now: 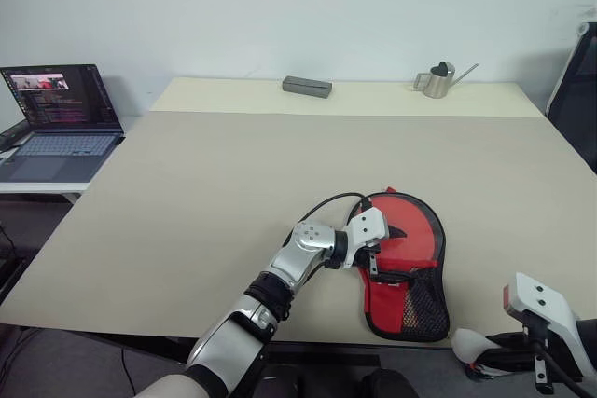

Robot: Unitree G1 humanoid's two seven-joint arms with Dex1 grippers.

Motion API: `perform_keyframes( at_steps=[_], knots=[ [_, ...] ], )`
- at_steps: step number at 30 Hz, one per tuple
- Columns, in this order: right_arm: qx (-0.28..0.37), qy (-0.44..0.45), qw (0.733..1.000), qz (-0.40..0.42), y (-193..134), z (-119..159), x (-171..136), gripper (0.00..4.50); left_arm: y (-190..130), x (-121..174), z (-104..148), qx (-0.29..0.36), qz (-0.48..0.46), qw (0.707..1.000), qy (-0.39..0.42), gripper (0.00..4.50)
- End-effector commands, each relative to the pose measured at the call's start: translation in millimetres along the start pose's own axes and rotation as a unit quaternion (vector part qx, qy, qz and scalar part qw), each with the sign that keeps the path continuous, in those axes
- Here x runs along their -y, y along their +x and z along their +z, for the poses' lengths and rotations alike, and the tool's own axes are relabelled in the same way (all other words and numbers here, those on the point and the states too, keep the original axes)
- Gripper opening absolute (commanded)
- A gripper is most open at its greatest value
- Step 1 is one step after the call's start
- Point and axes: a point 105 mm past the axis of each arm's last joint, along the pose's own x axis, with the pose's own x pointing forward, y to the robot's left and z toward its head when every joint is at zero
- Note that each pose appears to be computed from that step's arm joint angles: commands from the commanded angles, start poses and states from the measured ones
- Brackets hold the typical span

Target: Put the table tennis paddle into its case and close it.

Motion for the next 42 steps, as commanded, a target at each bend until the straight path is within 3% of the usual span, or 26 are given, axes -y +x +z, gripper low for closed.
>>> perform_keyframes(
  at_steps=[1,5,6,13,17,24,31,37,42],
  knots=[
    [0.003,-0.014,1.000,0.010,7.6,2.7,-4.7,0.19,-6.1,6.1,-38.1,-0.071,0.004,0.997,-0.029,4.50],
    [0.010,-0.014,0.999,0.033,5.8,3.7,-7.4,0.18,-6.5,6.0,-38.5,-0.071,0.006,0.997,-0.029,4.50],
    [0.008,-0.016,0.999,0.034,4.9,2.7,-7.2,0.91,-6.5,6.1,-38.5,-0.071,0.006,0.997,-0.029,4.50],
    [0.014,-0.011,0.999,0.033,-10.2,5.2,-0.6,3.12,-5.0,6.5,-38.1,-0.070,0.005,0.997,-0.030,4.50],
    [0.061,-0.006,0.997,0.037,-24.8,23.2,2.4,4.48,-2.8,5.8,-36.1,-0.067,0.005,0.997,-0.029,4.50],
    [0.137,-0.015,0.990,-0.018,-45.0,59.2,31.9,4.48,-1.6,2.3,-25.9,-0.046,0.008,0.999,-0.027,4.50],
    [0.161,-0.049,0.985,-0.046,-46.6,74.3,54.9,4.48,-18.6,-10.7,30.9,0.044,0.016,0.999,0.004,4.50],
    [0.221,-0.064,0.969,-0.085,-44.1,93.2,91.3,4.48,-64.0,-29.3,98.7,0.134,0.103,0.983,0.072,4.50],
    [0.293,-0.055,0.948,-0.111,-47.5,112.1,129.7,4.48,-118.0,-36.3,93.8,0.119,0.202,0.969,0.073,4.50]
  ],
)
